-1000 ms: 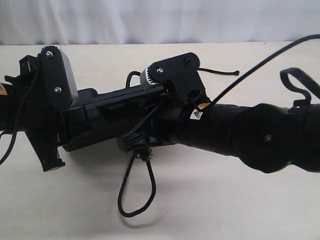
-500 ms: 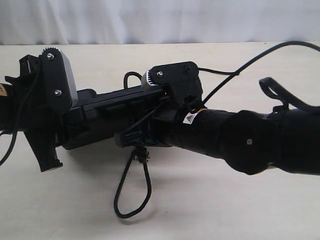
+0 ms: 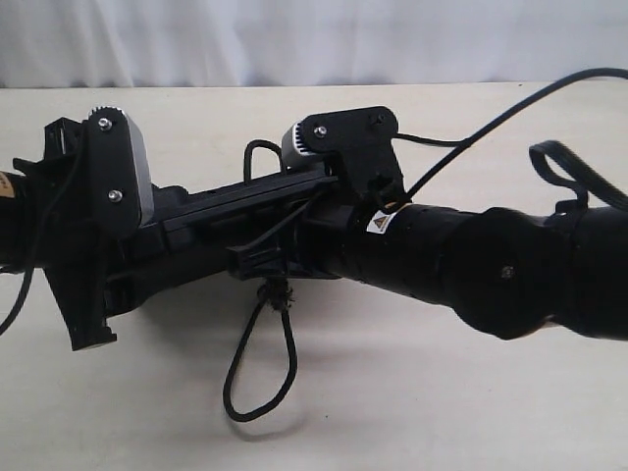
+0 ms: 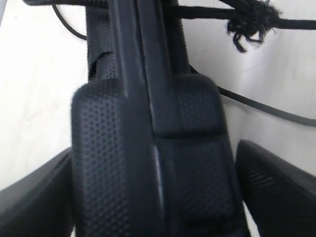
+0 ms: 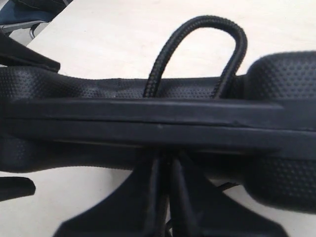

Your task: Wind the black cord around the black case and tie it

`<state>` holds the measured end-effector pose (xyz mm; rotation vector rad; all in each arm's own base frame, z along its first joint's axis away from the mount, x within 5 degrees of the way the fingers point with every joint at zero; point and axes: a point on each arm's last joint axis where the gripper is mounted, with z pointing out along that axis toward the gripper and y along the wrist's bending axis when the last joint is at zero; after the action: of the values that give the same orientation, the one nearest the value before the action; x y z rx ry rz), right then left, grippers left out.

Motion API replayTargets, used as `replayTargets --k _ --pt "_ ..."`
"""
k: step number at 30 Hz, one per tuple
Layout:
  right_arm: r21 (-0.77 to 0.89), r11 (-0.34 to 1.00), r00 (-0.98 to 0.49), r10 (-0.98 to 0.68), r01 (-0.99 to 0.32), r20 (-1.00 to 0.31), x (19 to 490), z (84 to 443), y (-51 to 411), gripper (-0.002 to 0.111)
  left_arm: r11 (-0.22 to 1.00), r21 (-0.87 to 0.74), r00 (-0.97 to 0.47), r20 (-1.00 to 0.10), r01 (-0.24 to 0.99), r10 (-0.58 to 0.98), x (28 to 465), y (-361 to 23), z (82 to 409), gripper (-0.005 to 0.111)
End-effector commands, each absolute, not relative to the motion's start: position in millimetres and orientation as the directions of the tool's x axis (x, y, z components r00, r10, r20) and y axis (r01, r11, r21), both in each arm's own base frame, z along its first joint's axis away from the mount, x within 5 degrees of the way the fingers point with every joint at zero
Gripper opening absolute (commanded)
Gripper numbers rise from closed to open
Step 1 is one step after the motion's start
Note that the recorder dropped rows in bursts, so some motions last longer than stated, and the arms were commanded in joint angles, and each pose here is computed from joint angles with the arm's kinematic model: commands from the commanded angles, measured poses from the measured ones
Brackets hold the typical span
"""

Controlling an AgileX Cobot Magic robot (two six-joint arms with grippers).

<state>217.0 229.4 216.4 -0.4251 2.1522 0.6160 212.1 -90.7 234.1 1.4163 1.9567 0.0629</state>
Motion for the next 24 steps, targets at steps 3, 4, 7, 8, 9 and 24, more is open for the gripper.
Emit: replayTargets --k 3,4,7,8,9,24 --pt "0.269 0.825 -0.562 -0.069 -0.497 -0.824 220.4 221.5 229.1 0.004 0.432 0.489 -0.096 -0.571 0.758 0.815 204.2 -89.0 260.1 0.078" --pt "0.269 0.825 -0.562 -0.069 -0.497 -0.824 220.4 221.5 229.1 0.004 0.442 0.49 -0.094 -0.583 0.751 0.807 202.4 -88.7 263.2 0.078" --pt "0.269 0.825 -0.562 -0.069 -0.497 -0.824 220.4 221.5 229.1 0.004 0.463 0.482 -0.095 -0.609 0.744 0.787 198.5 -88.3 268.6 0.078" --pt "0.269 0.825 -0.562 -0.069 -0.497 -0.824 220.4 221.5 229.1 0.004 0.476 0.474 -0.099 -0.624 0.74 0.775 197.3 -88.5 270.5 0.078" --pt "0.269 0.825 -0.562 -0.069 -0.497 -0.824 220.4 221.5 229.1 0.004 0.485 0.471 -0.099 -0.635 0.736 0.766 196.1 -88.4 272.5 0.078" --pt "0.274 0.82 -0.583 -0.087 -0.502 -0.808 218.3 219.4 229.5 0.004 0.79 -0.203 -0.527 -0.832 0.579 0.172 257.3 -107.4 328.6 0.078"
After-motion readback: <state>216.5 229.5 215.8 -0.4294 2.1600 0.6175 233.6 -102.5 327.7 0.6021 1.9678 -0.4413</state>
